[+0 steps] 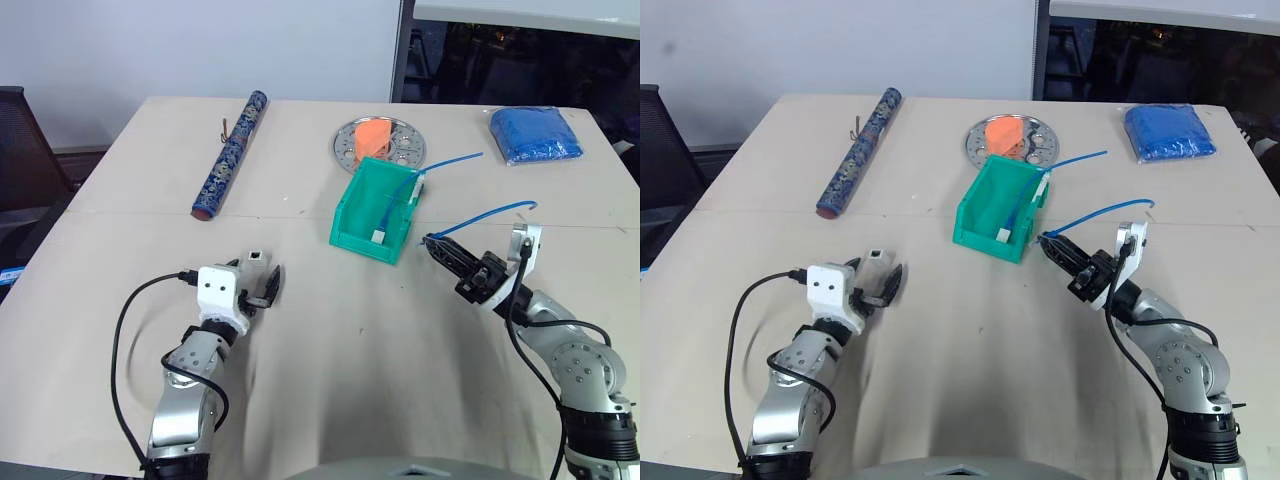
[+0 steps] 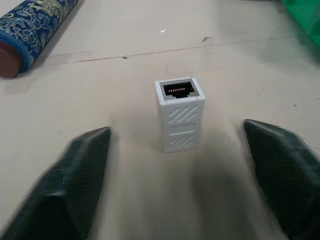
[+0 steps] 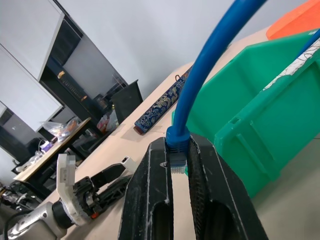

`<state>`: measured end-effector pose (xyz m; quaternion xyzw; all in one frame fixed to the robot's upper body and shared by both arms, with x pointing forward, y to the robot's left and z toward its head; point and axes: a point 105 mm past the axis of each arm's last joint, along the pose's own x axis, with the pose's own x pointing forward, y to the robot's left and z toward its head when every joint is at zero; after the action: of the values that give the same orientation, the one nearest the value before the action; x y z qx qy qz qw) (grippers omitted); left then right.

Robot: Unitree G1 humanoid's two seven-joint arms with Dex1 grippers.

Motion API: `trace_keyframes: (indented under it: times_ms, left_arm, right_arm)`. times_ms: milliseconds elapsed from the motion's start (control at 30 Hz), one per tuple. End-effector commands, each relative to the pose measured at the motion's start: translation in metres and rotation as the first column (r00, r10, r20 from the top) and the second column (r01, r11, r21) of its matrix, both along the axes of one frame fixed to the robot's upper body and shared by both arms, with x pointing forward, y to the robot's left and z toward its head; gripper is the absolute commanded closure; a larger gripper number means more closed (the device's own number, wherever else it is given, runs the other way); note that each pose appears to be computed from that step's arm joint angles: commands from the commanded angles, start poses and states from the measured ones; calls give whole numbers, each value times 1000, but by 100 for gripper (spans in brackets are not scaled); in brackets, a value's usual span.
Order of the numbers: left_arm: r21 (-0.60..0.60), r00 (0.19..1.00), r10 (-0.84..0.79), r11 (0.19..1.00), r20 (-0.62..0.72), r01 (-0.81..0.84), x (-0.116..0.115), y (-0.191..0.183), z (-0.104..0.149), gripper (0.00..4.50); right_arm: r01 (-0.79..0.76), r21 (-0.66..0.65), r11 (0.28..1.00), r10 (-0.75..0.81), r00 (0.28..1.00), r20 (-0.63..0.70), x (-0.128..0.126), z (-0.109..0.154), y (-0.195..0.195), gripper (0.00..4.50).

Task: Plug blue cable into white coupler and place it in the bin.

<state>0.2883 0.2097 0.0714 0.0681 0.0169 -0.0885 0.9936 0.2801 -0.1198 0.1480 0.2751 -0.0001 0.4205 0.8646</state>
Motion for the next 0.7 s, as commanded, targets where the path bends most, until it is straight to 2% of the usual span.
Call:
trace_keyframes:
  times_ms: [33, 133, 167, 367, 500, 567, 700]
  left_arm:
    - [11, 999, 31, 999, -28, -30, 3, 10, -10, 237]
    - [-1, 999, 40, 999, -23, -40, 7, 14, -10, 386]
    - [-2, 999, 40, 999, -23, -40, 8, 14, -10, 410]
    - [-9, 1000, -21, 1000, -23, 20, 15, 12, -12, 410]
    - [-5, 965, -264, 965, -2, 264, 17, -17, -2, 410]
    - [-3, 890, -456, 890, 11, 456, 10, -39, 9, 410]
    - [76, 620, -784, 616, -46, 784, -7, -76, 19, 410]
  right_arm:
    - [-8, 0, 1000, 8, 998, 60, -5, 11, 3, 450]
    - [-5, -2, 1000, 5, 998, 60, -6, 10, 3, 450]
    - [-4, -3, 1000, 4, 998, 60, -6, 9, 4, 450]
    - [2, -4, 1000, -2, 998, 67, -5, 11, 4, 450]
    - [-23, -37, 999, 26, 995, 96, -6, 15, 7, 450]
    - [-59, -107, 992, 75, 986, 148, -9, 18, 12, 450]
    - [-134, -276, 952, 210, 940, 269, -13, 23, 30, 450]
